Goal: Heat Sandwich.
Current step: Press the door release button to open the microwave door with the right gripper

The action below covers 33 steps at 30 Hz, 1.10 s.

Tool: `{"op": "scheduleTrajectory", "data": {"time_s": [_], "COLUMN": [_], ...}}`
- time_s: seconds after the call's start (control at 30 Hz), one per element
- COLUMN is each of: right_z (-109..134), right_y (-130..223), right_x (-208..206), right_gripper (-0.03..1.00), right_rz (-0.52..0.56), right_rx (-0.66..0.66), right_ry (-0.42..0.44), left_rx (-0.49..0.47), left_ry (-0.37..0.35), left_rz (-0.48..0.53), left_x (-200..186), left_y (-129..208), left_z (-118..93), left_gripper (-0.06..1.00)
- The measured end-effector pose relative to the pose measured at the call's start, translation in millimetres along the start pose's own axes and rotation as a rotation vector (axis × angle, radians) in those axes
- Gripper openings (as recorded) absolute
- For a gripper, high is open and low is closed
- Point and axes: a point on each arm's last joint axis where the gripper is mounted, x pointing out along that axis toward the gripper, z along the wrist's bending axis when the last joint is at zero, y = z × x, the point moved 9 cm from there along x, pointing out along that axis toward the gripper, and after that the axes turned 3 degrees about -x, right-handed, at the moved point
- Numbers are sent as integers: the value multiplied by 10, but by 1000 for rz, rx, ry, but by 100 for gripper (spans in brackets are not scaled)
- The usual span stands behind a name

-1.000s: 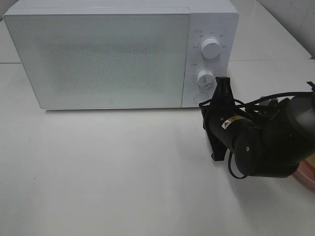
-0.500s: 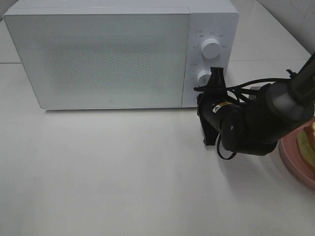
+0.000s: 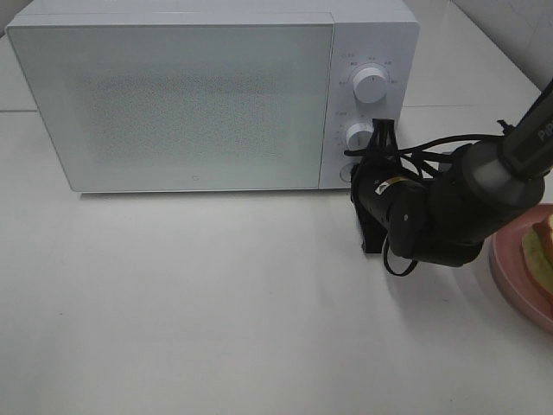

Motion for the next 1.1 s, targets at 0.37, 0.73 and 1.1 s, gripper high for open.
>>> {"op": "scheduleTrajectory", "data": {"time_s": [0.37,0.73,1.1], "right_z": [21,54,99], "right_y": [3,59,61], "right_x": [27,54,133], "right_gripper": [1,1,1], "right_rz": [9,30,-17], "right_rx": [-9,30,12], "right_ry": [-9,-9,-13], "left_rx": [-5,0,-5], "left_ry": [0,0,0], "left_rz": [0,0,0], "left_x": [0,0,0], "left_y": [0,0,0], "left_z": [0,0,0], "left_gripper": [99,99,99]}}
